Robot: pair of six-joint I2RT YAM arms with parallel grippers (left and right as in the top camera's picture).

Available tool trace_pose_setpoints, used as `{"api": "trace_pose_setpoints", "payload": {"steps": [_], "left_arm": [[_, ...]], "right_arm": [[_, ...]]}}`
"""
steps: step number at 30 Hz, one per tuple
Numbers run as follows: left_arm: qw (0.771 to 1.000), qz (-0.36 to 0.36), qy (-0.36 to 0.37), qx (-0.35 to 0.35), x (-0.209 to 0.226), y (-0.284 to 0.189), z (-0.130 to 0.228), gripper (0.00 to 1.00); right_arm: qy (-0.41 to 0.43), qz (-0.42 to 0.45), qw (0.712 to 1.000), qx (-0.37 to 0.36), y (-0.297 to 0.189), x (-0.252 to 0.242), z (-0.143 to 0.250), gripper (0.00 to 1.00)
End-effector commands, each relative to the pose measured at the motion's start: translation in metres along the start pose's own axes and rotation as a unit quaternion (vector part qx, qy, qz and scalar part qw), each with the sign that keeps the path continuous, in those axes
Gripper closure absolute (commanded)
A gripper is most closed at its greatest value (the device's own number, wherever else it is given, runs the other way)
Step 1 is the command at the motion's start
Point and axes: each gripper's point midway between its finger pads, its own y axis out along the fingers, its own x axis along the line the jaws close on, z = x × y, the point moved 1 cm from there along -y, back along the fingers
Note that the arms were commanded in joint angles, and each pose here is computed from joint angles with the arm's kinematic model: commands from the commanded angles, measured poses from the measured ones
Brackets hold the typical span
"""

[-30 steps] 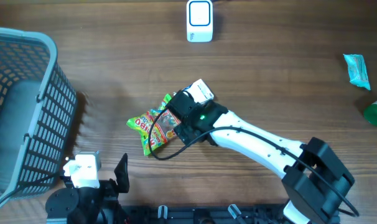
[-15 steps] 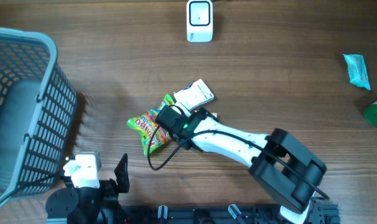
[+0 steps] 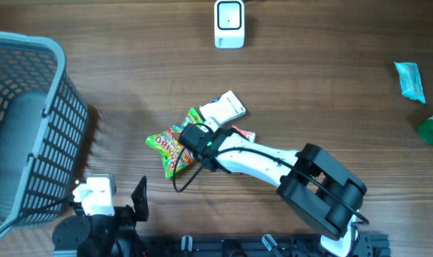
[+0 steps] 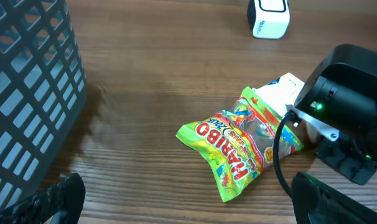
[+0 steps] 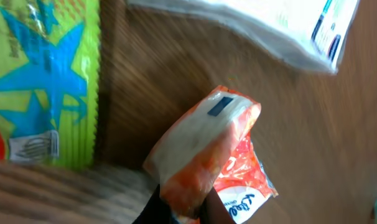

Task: Scan the item barcode
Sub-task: 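Move the right gripper down onto the small pink candy box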

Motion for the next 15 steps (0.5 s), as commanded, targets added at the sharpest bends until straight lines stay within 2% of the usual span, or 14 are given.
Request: {"api": "trace_pose_setpoints", "payload": {"steps": [1,5,8,10,11,14,15], "left_arm": [[1.000,0.007,-0.007,0.002,-0.002,0.001,0.001,0.00],[1.000,0.007,-0.007,0.002,-0.002,0.001,0.001,0.00],[1.000,0.007,-0.007,0.002,-0.002,0.001,0.001,0.00],[1.000,0.007,-0.007,0.002,-0.002,0.001,0.001,0.00],[1.000,0.007,-0.007,0.002,-0.002,0.001,0.001,0.00],[1.000,0.007,-0.007,0.002,-0.002,0.001,0.001,0.00],[1.000,0.007,-0.007,0.002,-0.002,0.001,0.001,0.00]], "right_arm": [[0.174,-0.032,0.984,-0.005,-0.041,-0.015,-0.020,0.96],[0.350,-0.123,0.929,0.007,-0.091,-0.020,-0.030,0.96],[0.455,-0.218,0.861,0.064,-0.116,0.004,-0.025,0.96],[0.522,-0.227,0.815,0.106,-0.120,0.010,-0.020,0.96],[0.565,-0.222,0.784,0.134,-0.121,0.013,-0.014,0.96],[0.719,-0.186,0.609,0.279,-0.131,0.027,0.010,0.96],[0.742,-0.183,0.568,0.306,-0.134,0.030,0.011,0.95]]}}
